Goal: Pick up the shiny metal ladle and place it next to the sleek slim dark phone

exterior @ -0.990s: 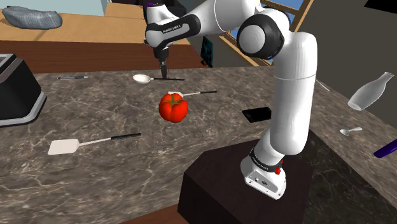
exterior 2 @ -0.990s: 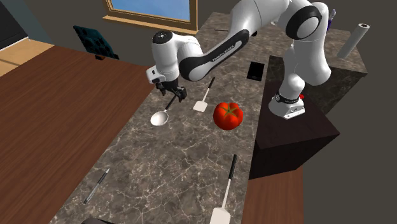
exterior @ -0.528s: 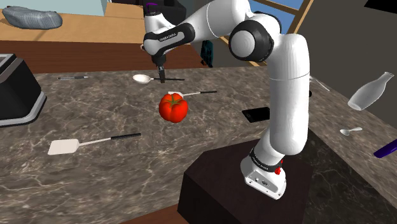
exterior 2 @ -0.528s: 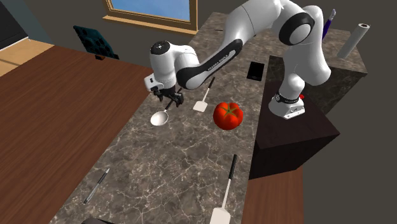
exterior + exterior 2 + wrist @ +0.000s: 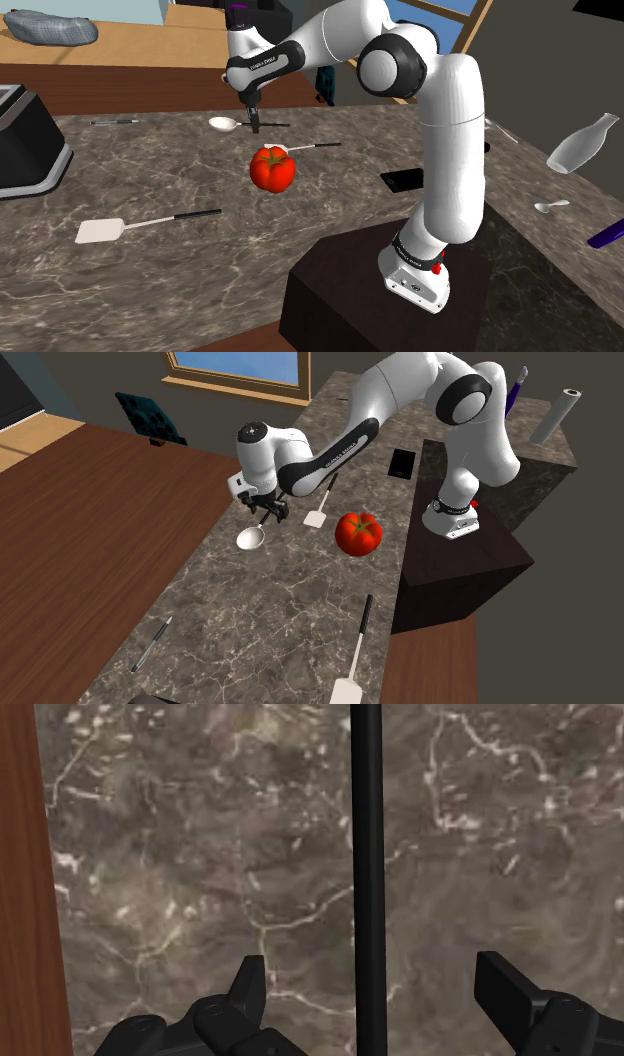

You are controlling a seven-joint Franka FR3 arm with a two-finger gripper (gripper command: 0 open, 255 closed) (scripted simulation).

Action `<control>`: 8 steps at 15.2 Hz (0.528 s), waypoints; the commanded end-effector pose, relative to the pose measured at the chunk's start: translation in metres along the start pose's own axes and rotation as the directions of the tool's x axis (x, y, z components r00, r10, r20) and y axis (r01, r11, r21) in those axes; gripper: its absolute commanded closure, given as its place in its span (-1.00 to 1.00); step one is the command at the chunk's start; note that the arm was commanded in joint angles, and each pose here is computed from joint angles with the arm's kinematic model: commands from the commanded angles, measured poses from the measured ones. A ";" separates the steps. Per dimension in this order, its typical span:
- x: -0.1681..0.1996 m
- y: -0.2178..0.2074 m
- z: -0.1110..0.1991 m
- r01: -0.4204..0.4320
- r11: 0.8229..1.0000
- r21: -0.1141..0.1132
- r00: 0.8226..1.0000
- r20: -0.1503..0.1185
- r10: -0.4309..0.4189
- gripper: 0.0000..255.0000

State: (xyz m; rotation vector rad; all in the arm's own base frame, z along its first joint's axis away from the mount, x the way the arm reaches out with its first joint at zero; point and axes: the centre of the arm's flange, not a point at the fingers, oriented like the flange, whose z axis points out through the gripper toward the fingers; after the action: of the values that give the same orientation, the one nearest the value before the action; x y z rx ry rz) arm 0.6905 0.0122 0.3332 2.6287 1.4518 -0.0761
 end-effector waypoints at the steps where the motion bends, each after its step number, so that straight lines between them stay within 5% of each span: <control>1: 0.000 0.000 0.000 0.000 1.000 0.000 1.000 0.000 0.000 -1.00; 2: 0.000 0.000 0.000 0.000 1.000 0.000 1.000 0.000 0.000 1.00; 8: 0.000 -0.001 0.000 0.000 1.000 0.000 1.000 0.000 0.000 1.00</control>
State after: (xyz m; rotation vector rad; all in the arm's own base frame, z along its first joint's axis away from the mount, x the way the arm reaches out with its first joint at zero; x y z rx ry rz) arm 0.6903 0.0131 0.3342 2.6277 1.4524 -0.0726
